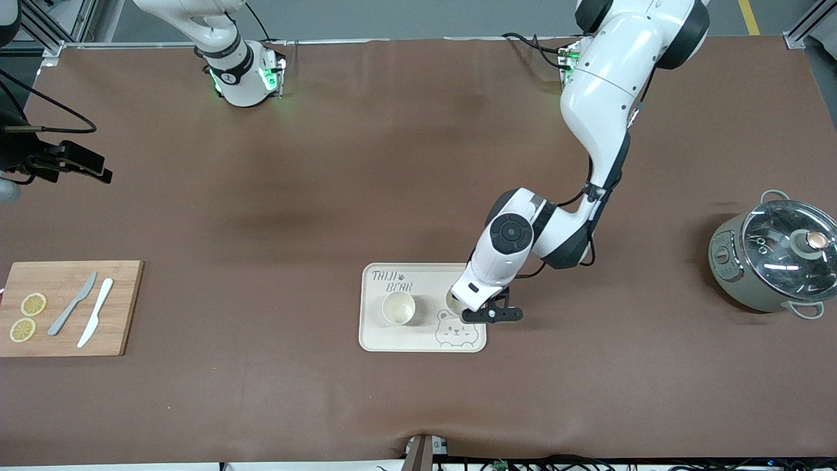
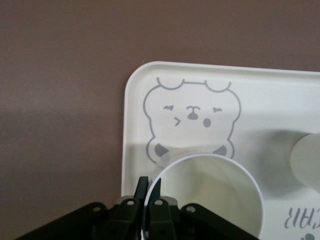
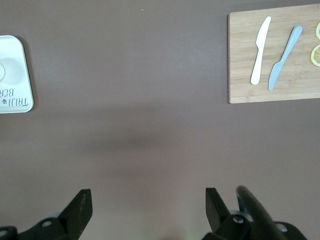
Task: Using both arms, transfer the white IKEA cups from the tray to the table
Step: 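Close the left gripper on the white cup rim, then lift the cup with the left gripper toward the steel pot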
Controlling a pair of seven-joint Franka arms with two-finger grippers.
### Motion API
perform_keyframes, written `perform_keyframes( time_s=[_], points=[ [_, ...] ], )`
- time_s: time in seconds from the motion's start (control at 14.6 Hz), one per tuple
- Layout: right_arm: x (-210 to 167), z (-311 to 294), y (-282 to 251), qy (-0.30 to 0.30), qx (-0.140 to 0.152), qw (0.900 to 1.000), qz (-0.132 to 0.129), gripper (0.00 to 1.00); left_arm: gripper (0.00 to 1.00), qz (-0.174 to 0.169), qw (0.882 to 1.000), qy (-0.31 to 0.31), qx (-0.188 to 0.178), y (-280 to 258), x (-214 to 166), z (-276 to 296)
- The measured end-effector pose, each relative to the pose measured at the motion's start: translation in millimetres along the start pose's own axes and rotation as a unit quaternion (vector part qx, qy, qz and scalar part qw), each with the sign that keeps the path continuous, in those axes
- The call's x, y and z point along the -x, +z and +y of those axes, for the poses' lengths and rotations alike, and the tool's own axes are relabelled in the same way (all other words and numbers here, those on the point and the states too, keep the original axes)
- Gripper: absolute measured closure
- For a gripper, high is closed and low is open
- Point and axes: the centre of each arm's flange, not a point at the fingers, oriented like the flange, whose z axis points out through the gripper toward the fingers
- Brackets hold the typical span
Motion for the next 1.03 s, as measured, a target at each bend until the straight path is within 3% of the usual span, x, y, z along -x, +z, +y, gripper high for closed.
perform_keyframes(
  time_s=[0.27,0.48,0.75,1.03],
  points=[
    [-0.3,0.0,0.7,0.0,0.0,1.0,-0.001,0.0,0.96,-0.032,0.999,-0.004,-0.035,-78.5,1.4,-6.8],
    [-0.3,-0.1,1.0,0.0,0.0,1.0,-0.001,0.0,0.96,-0.038,0.998,-0.017,-0.051,-133.6,3.3,-22.8],
    [-2.2,-3.1,-0.2,-0.004,0.0,1.0,0.007,0.0,0.96,-0.038,0.997,-0.018,-0.06,-177.8,4.1,-90.7],
    [-6.9,-47.3,1.6,-0.035,0.003,0.999,0.023,0.0,0.96,-0.039,0.997,-0.01,-0.066,-199.4,8.8,-165.2]
  ],
)
